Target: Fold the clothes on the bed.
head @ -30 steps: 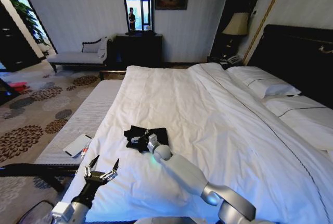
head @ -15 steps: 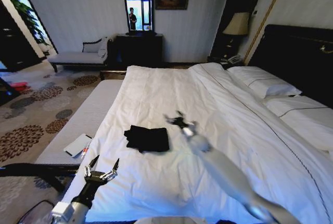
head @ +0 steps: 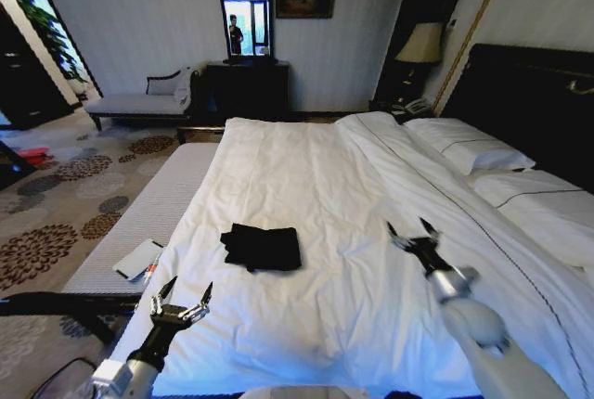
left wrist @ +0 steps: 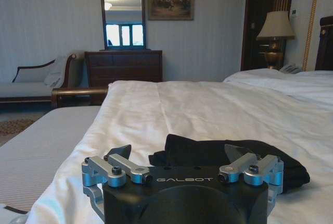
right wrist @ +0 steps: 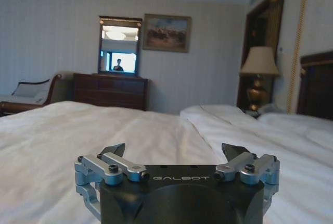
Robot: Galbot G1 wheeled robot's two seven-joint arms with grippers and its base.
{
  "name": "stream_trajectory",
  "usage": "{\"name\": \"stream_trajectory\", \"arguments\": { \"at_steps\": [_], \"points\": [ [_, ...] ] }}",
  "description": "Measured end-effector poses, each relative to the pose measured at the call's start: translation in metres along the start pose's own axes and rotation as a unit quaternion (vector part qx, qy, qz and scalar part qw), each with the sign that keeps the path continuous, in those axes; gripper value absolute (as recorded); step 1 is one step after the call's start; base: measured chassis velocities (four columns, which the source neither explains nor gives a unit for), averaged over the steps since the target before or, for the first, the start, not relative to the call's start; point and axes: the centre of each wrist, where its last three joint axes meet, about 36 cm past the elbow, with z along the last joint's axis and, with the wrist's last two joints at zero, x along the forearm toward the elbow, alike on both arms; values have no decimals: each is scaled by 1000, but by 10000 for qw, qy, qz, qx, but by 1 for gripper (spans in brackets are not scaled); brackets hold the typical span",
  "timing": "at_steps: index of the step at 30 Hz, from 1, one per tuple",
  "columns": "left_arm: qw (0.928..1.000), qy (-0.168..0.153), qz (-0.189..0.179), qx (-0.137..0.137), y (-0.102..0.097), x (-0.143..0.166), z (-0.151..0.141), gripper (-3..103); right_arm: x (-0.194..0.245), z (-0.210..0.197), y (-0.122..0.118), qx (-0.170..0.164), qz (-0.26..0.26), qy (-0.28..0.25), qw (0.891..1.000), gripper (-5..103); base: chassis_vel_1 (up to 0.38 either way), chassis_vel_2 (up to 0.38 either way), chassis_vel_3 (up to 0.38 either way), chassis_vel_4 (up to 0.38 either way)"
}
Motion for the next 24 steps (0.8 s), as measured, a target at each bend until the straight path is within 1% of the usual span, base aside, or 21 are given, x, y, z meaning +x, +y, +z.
{"name": "stream_trajectory", "arguments": {
  "at_steps": [1, 4, 5, 9, 11, 14, 24],
  "points": [
    [10000, 0, 0, 0, 0, 0, 0, 100, 0, 0, 0, 0, 0, 0, 10000, 100, 0, 0, 0, 0],
    [10000, 0, -1, 1, 0, 0, 0, 100, 43, 16, 7, -24, 156, 56, 9999, 100, 0, 0, 0, 0],
    [10000, 0, -1, 1, 0, 0, 0, 100, 43, 16, 7, -24, 156, 56, 9999, 100, 0, 0, 0, 0],
    [10000, 0, -1, 1, 0, 0, 0, 100, 77, 29, 21, -221, 359, 134, 9990, 100, 0, 0, 0, 0],
    [10000, 0, 0, 1, 0, 0, 0, 100, 83, 30, 24, -271, 401, 141, 9987, 100, 0, 0, 0, 0],
    [10000, 0, 0, 1, 0, 0, 0, 100, 90, 28, 25, -260, 461, 96, 9986, 100, 0, 0, 0, 0],
    [10000, 0, 0, 1, 0, 0, 0, 100, 91, 25, 21, -240, 480, 77, 9985, 100, 0, 0, 0, 0]
  ]
}}
